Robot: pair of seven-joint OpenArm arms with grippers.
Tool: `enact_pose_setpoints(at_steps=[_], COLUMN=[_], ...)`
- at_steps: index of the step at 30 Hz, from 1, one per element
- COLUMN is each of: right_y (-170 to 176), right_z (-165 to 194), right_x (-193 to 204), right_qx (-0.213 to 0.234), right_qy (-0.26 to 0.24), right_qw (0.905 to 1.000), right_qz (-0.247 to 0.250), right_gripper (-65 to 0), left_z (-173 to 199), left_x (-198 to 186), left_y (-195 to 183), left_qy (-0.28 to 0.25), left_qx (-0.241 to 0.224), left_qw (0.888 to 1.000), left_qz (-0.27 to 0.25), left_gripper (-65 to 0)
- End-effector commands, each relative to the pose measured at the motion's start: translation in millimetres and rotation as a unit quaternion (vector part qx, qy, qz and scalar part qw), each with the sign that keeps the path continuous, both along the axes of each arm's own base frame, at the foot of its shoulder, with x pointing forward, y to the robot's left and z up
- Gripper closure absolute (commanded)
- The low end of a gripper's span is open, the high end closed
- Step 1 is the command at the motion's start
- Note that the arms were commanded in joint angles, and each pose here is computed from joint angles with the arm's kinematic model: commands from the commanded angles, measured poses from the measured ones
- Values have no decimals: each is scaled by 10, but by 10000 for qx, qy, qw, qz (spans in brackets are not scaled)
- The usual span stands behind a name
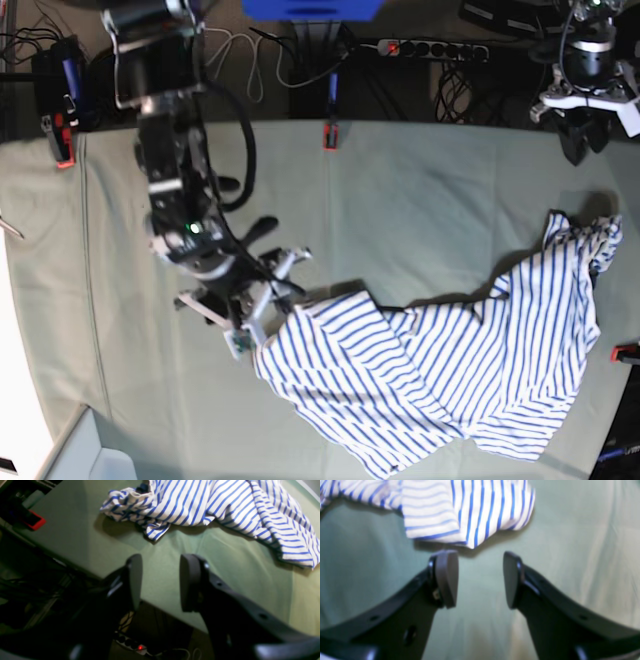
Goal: Layout the t-shirt on the table in an organized manner, then fold the t-shirt properly
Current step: 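Grasp the shirt with both grippers at two separate edges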
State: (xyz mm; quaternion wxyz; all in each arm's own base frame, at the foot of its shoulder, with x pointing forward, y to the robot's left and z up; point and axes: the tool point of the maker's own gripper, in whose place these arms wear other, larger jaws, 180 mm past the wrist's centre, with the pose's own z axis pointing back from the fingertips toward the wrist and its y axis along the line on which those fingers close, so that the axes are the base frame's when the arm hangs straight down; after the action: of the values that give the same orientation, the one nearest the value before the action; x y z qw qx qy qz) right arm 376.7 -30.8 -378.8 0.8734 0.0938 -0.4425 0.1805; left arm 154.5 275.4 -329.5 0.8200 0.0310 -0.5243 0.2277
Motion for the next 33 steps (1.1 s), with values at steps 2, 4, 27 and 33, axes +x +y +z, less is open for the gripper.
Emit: enact_pose_setpoints(at_steps=[2, 4, 27, 33], right_y=[138, 226, 505, 141], right_z=[84, 23, -657, -584], right_x=[215, 324, 475, 314], right_qx=[208, 321, 788, 573], right_qy=[-202, -172, 63, -240], right_qw=[9995, 9993, 9967, 9980], right_qz=[85, 106, 208, 90], right_gripper=[-304, -324, -50, 0], left_z=[87, 85, 77, 104], left_x=[-12, -23, -23, 64], left_y=[18, 23, 38, 26], left_qy=[-112, -97, -93, -215], left_qx=[92, 97, 103, 83], left_qw=[9999, 9999, 9999, 9997], left_qz=[-13, -8, 11, 3], left_gripper=[-243, -243, -458, -458])
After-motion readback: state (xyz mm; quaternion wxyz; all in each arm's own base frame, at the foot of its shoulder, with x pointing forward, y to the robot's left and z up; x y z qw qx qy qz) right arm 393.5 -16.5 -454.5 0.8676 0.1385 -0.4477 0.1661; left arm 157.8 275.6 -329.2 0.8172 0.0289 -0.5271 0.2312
